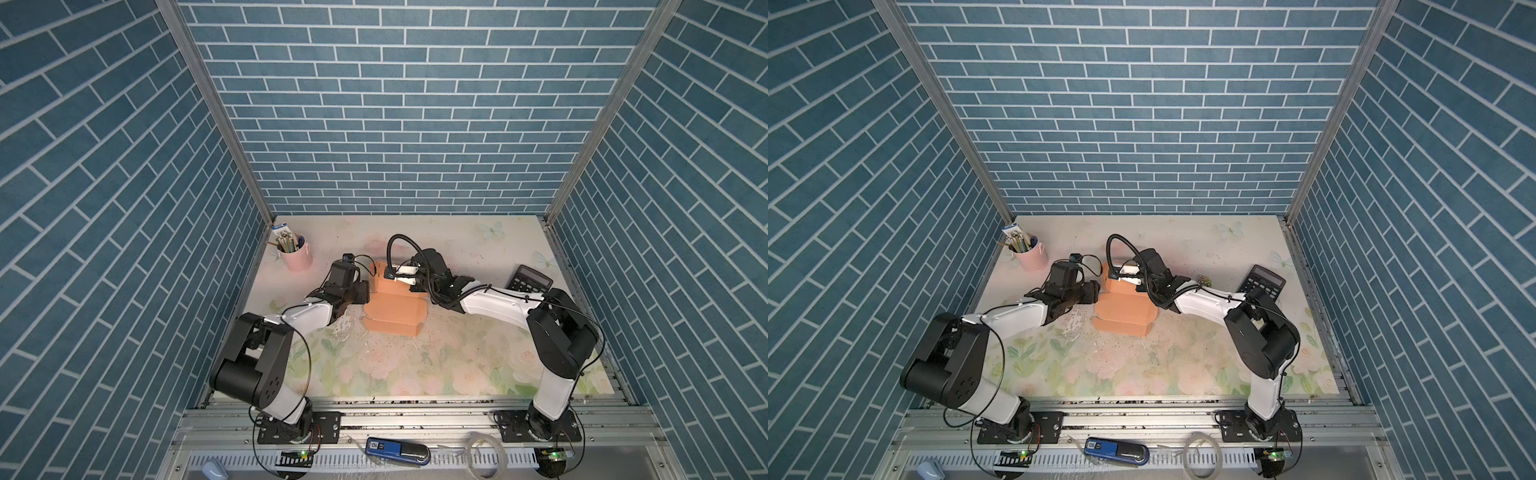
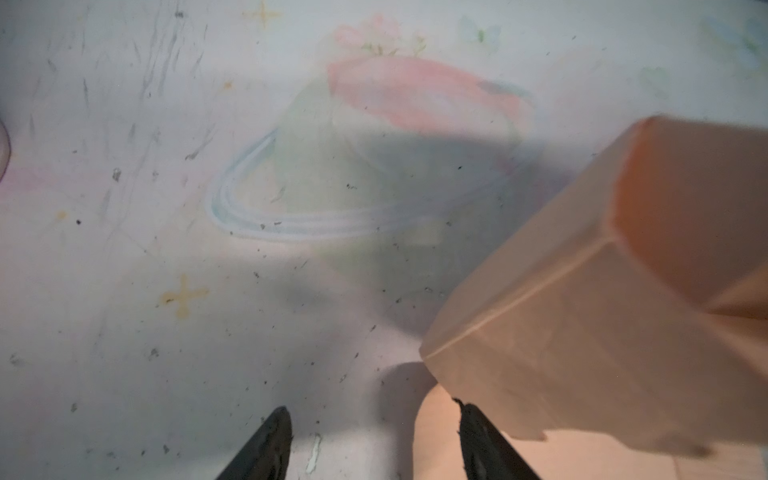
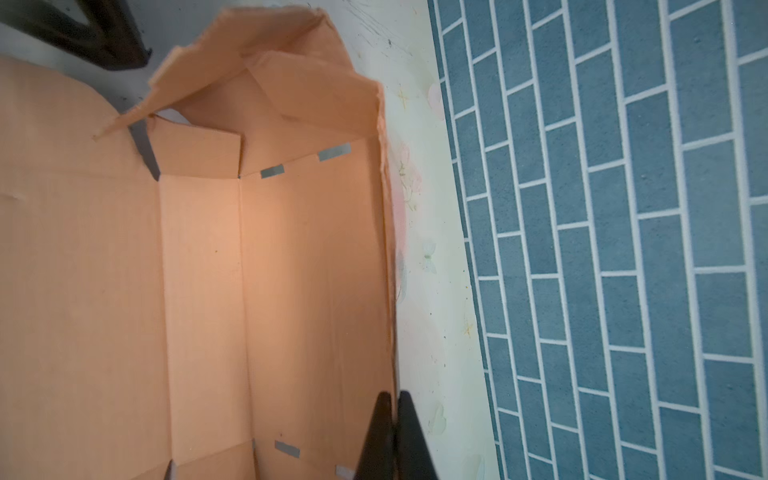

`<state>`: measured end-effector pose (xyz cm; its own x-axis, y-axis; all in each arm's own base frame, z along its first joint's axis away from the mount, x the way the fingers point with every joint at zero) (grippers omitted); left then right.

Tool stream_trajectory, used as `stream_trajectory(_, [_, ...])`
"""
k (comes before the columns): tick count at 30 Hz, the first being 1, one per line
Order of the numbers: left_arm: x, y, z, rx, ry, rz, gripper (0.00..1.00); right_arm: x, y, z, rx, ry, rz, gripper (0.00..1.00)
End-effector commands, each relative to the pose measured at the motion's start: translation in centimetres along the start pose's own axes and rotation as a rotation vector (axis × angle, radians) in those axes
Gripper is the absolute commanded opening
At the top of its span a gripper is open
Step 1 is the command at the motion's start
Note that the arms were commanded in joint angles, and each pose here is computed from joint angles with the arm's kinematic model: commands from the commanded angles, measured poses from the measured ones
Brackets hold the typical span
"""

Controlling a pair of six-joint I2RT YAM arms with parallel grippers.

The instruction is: Fold the paper box

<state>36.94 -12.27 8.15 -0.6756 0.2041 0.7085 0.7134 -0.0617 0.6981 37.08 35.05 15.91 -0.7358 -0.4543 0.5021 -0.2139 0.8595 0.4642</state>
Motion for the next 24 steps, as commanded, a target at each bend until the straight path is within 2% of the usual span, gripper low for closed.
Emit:
stream_trajectory(1, [-0.1,0.3,1.3,0.056,0.033,0.007,0.67,1.2,0.9,-1.4,0.013,-0.048,-0.033,0.00])
stream_trajectory(4, [-0.4,0.7,1.1,0.040,-0.005,0.002,0.67,1.3,1.0,-1.5,0.010,-0.049,-0.039,0.00])
stream_trajectory(9, [-0.3,2.0,-1.2,-0.021,-0.209,-0.088,0.69,1.2,1.1,-1.3,0.006,-0.039,-0.044,0.00])
stream_trajectory(14, [-0.3,3.4,-2.2,-0.093,-0.298,-0.135,0.70,1.2,1.2,-1.2,0.000,-0.033,-0.049,0.00])
stream_trajectory(20, [-1.0,4.8,-4.1,-0.125,-0.425,-0.123,0.68,1.2,1.2,-1.1,-0.001,-0.032,-0.046,0.00])
stream_trajectory(24, [-0.3,4.4,-4.3,-0.146,-0.444,-0.130,0.68,1.2,1.2,-1.2,-0.003,-0.032,-0.048,0.00])
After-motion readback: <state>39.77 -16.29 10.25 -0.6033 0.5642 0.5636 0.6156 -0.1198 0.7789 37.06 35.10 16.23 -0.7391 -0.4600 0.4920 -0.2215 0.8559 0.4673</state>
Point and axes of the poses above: each gripper's point midway between its finger pads, its own x axis back along the fingers, its own z axis along the line the jaws close on, y = z × x, the point moved 2 cm from there along x, back along the fingers, and after that the axes turned 7 degrees about -x, right-handed, at the moved point
